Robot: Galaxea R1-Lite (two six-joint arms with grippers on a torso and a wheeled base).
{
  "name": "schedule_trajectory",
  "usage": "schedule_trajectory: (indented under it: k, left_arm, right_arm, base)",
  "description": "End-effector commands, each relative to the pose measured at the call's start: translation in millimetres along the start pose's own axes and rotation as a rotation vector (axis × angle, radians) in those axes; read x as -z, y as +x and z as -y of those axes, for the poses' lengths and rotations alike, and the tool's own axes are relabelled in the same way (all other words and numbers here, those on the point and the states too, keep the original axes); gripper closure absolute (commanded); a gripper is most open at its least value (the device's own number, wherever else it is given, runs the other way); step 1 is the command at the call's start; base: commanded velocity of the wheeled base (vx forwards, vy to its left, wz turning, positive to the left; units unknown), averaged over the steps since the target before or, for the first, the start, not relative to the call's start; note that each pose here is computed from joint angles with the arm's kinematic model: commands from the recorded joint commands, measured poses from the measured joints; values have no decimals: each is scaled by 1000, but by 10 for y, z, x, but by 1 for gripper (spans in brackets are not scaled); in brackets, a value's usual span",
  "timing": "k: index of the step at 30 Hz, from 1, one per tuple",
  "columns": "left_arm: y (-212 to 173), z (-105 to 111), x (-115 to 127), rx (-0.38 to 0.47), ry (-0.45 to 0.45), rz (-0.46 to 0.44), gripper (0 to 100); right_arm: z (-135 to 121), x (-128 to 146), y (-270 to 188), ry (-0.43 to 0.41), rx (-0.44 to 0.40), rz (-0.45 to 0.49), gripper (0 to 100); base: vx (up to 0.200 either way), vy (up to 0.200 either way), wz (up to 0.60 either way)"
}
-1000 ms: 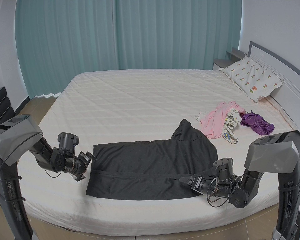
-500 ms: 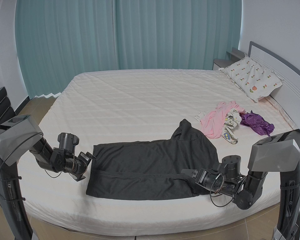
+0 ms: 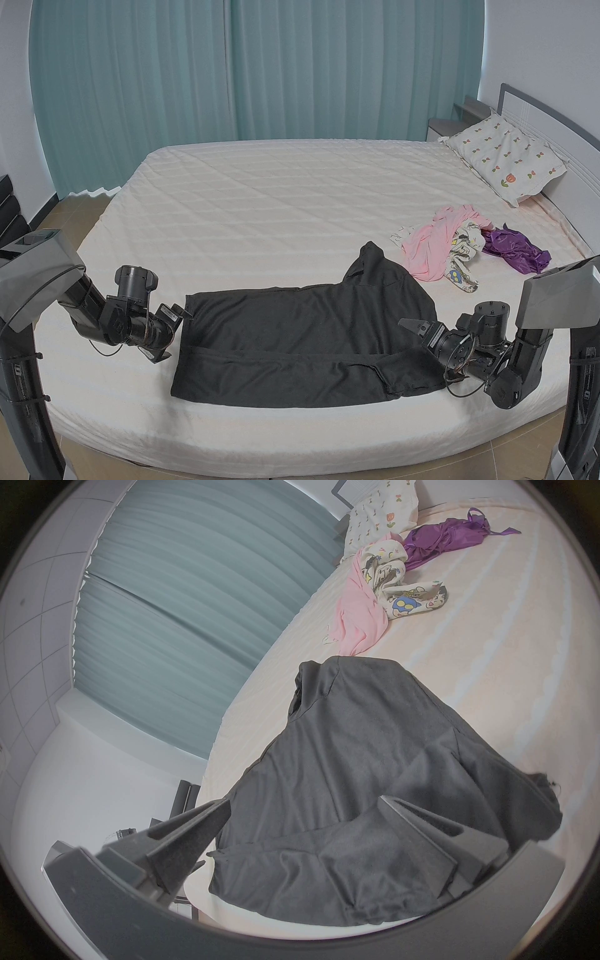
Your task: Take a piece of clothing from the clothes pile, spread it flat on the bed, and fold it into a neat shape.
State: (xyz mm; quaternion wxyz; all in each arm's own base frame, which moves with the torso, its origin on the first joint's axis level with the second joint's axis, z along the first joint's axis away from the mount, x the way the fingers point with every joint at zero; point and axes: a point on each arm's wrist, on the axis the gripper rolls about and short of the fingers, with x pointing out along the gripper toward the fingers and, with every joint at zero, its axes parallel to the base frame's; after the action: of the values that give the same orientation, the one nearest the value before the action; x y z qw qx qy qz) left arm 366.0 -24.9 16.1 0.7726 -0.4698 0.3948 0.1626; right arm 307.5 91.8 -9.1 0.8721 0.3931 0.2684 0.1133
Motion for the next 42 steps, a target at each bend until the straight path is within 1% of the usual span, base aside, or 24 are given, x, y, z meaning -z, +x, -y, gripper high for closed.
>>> schedule_trajectory:
  k: [1, 8, 10, 12, 15, 16, 17, 19, 22, 24, 26, 27, 30, 31, 33, 37, 42]
  left_arm:
    - [-5, 3, -2, 2, 0, 1, 0]
    - [4, -8, 10, -3, 12, -4, 0]
    - [-12, 8, 22, 3, 33, -5, 0]
    - [-13, -19, 37, -6, 87, -12, 0]
    - [16, -108, 101, -32, 201, -42, 0]
    - [16, -108, 101, -32, 201, -42, 0]
    - [15, -141, 155, -43, 269, -59, 0]
    - [18, -167, 210, -54, 303, -72, 0]
    - [26, -168, 281, -51, 323, -86, 0]
    - [65, -172, 320, -53, 333, -84, 0]
    - [150, -184, 353, -46, 367, -63, 0]
    - [173, -195, 358, -48, 394, -44, 100]
    - [192, -214, 382, -71, 427, -27, 100]
    - [192, -214, 382, -71, 427, -27, 100]
    - [228, -239, 394, -107, 434, -2, 100]
    - [243, -257, 381, -149, 435, 41, 100]
    - [218, -265, 384, -187, 435, 22, 100]
  right_arm:
    - [59, -1, 8, 7, 17, -1, 0]
    - [117, -19, 15, 13, 33, 4, 0]
    - [132, -22, 23, 13, 37, 5, 0]
    - [136, -19, 25, 13, 38, 4, 0]
    - [130, -24, 26, 12, 36, 6, 0]
    - [130, -24, 26, 12, 36, 6, 0]
    - [130, -24, 26, 11, 36, 6, 0]
    - [133, -28, 25, 12, 36, 7, 0]
    - [134, -34, 27, 12, 36, 9, 0]
    - [128, -33, 26, 11, 34, 9, 0]
    - [128, -33, 26, 11, 34, 9, 0]
    - [124, -36, 24, 11, 33, 10, 0]
    - [127, -39, 23, 11, 34, 11, 0]
    - [127, -39, 23, 11, 34, 11, 0]
    - [133, -34, 23, 12, 36, 9, 0]
    - [131, -36, 25, 12, 35, 10, 0]
    - [137, -32, 24, 11, 38, 9, 0]
  base:
    - [0, 0, 0]
    - [0, 0, 0]
    - [0, 0, 0]
    - [0, 0, 0]
    - [0, 0, 0]
    - [0, 0, 0]
    - [0, 0, 0]
    - [0, 0, 0]
    - [0, 0, 0]
    - [0, 0, 0]
    - [0, 0, 0]
    - [0, 0, 0]
    - [0, 0, 0]
    - [0, 0, 0]
    - [0, 0, 0]
    - [0, 0, 0]
    - [0, 0, 0]
